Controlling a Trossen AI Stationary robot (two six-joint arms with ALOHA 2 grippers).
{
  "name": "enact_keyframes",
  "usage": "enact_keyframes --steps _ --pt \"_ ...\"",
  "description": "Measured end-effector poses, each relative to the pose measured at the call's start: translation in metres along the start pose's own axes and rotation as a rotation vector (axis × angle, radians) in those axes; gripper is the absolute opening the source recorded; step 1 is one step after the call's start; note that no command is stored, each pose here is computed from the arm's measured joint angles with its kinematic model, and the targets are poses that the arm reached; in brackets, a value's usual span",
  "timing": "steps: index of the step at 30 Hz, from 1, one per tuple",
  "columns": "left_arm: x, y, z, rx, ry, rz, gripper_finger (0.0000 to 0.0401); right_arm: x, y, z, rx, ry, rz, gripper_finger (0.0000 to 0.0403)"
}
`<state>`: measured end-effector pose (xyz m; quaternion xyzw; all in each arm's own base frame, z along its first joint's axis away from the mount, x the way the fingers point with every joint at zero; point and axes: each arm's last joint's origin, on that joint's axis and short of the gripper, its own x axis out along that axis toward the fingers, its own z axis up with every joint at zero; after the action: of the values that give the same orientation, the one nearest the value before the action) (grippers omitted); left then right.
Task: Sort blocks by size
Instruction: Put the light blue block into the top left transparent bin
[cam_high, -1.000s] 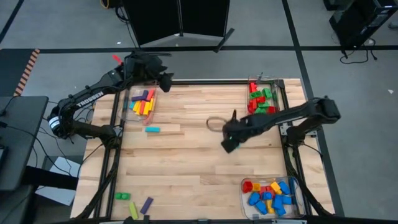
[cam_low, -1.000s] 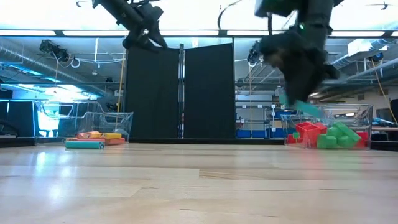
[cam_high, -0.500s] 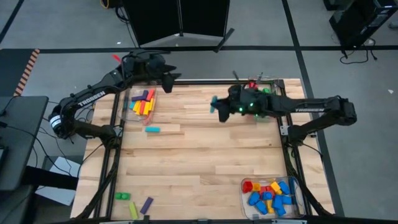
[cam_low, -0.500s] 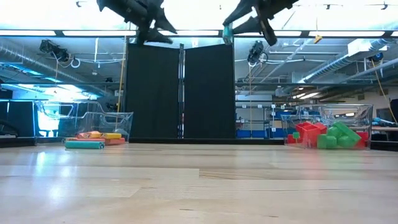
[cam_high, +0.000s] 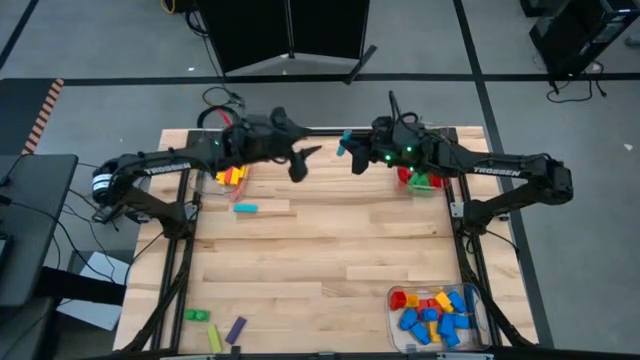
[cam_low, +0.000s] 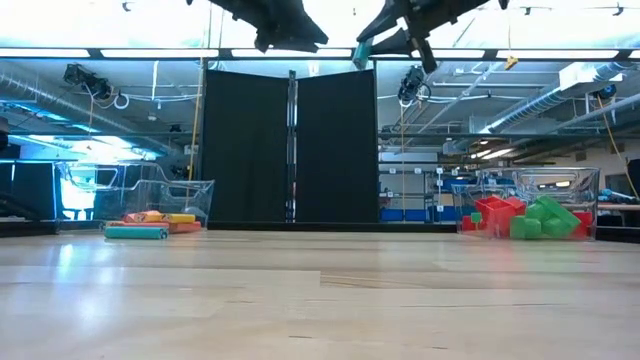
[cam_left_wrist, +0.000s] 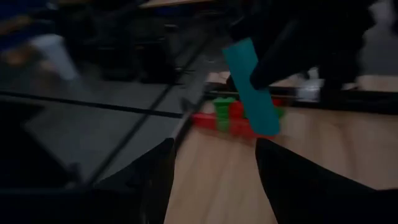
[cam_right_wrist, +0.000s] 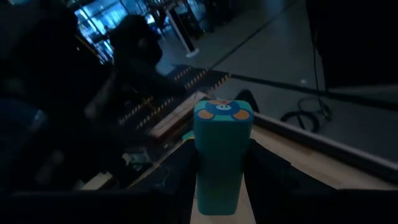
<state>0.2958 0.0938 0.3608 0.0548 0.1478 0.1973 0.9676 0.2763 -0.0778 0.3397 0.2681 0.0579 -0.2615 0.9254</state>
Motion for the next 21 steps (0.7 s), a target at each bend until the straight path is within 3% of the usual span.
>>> enact_keyframes --steps 5,12,21 --pt "0.016 -0.030 -0.004 0.037 0.010 0.162 0.0229 0.000 0.000 0.006 -0.039 -0.043 0.024 0.0123" --pt "0.032 -0.064 -0.004 -0.005 -0.078 0.214 0.0229 0.000 -0.001 0.008 -0.106 -0.058 0.031 0.0123" --pt "0.033 -0.067 -0.003 -0.141 -0.118 0.290 0.0228 0.000 0.001 0.011 -0.174 -0.067 0.094 0.0123"
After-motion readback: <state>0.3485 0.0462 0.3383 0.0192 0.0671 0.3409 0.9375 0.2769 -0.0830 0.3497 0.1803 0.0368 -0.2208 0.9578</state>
